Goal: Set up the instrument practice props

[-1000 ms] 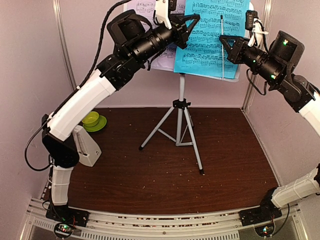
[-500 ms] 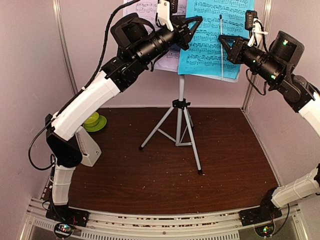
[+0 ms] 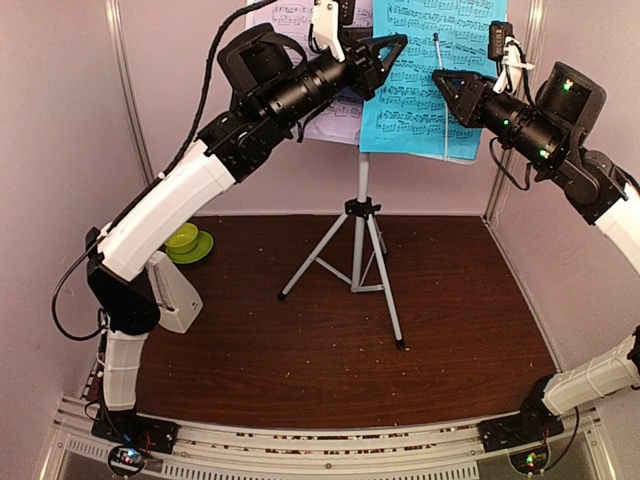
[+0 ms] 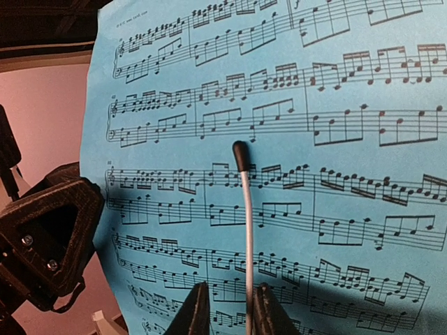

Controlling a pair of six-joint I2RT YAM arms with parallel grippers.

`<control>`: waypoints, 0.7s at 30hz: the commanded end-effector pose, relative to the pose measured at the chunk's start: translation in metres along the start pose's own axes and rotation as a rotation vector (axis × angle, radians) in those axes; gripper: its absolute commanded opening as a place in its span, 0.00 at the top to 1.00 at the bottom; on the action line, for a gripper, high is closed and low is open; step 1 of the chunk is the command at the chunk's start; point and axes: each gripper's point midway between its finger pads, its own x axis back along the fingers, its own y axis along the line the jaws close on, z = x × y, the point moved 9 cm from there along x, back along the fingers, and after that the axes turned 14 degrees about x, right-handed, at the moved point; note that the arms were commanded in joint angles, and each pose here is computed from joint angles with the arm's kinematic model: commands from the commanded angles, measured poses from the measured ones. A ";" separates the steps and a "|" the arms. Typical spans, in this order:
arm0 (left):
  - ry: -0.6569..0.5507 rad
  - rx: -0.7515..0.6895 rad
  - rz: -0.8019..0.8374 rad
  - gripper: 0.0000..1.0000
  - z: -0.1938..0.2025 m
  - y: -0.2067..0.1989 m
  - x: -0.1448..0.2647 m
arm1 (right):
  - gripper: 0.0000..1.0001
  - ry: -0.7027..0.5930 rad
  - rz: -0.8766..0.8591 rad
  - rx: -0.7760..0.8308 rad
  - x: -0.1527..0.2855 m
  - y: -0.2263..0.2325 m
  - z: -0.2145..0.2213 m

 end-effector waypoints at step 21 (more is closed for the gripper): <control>0.079 0.067 -0.096 0.60 -0.026 -0.003 0.041 | 0.85 -0.042 0.021 0.014 0.008 -0.003 -0.010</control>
